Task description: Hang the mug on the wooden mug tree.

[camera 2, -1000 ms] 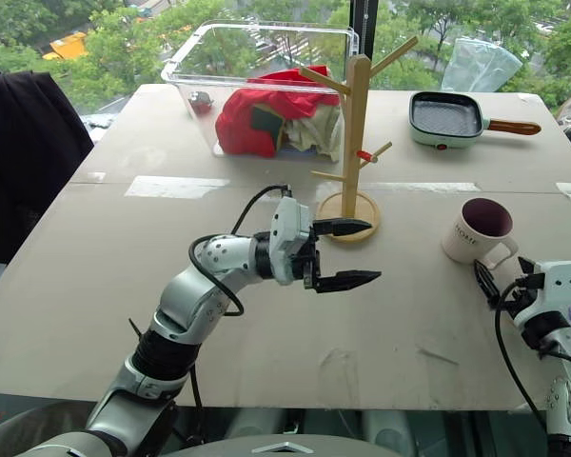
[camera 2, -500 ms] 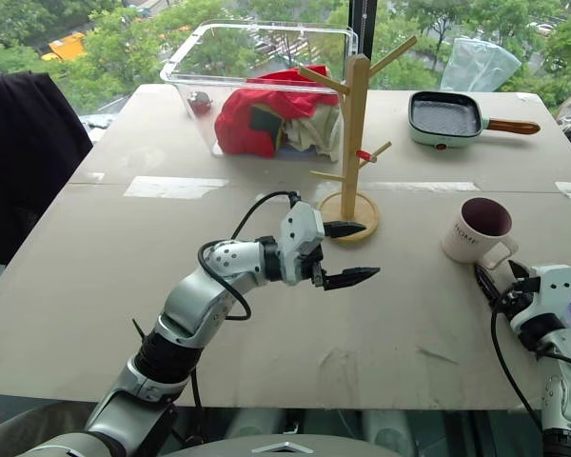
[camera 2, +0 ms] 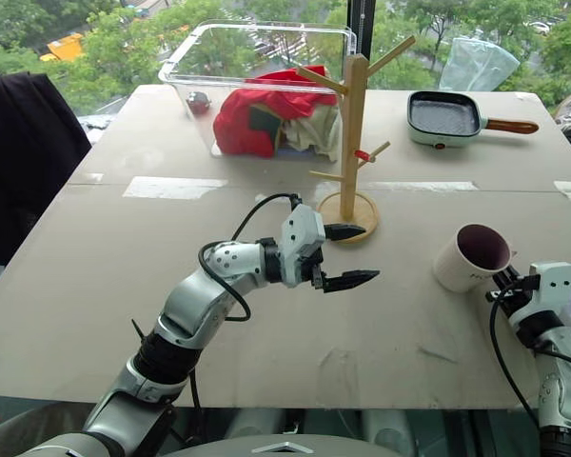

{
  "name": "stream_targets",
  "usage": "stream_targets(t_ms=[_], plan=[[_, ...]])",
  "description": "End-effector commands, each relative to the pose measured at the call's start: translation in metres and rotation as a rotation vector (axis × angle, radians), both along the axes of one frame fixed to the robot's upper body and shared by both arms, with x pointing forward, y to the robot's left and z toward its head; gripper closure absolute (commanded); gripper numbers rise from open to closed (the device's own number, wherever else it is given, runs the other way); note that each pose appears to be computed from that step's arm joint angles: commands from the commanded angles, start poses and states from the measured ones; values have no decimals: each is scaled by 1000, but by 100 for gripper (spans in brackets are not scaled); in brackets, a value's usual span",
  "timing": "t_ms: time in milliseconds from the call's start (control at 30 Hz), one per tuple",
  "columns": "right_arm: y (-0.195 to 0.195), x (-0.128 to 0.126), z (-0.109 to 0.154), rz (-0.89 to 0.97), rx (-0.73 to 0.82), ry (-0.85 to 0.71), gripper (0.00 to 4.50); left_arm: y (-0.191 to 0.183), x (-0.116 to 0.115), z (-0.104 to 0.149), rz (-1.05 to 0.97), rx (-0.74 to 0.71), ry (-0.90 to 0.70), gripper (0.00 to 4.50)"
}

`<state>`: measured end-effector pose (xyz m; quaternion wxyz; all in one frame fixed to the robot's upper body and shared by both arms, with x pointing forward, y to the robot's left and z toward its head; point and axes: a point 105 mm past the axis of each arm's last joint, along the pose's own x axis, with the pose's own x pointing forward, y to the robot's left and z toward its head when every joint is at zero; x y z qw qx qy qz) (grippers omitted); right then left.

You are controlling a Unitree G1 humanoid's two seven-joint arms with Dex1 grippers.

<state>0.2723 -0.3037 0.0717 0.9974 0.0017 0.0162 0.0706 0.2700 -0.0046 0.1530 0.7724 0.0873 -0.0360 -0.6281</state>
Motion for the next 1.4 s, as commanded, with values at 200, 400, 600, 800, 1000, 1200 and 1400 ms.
stream_targets(t_ms=[200,400,600,800,1000,1200,1400], plan=[[44,20,65,264,-205,-96,450,12,-6,23,56,-185,-66,58],[91,35,121,437,-424,-138,450,38,-16,19,111,-346,-34,58],[133,29,162,552,-530,-177,450,62,-14,10,208,-440,-30,58],[167,25,192,614,-607,-188,450,76,-10,14,241,-530,-46,58],[175,26,195,617,-656,-110,450,78,-9,15,247,-567,-50,58],[176,31,196,590,-685,-59,450,79,-9,15,259,-564,-62,58],[172,38,194,556,-741,-17,450,82,-5,15,292,-563,-85,58]])
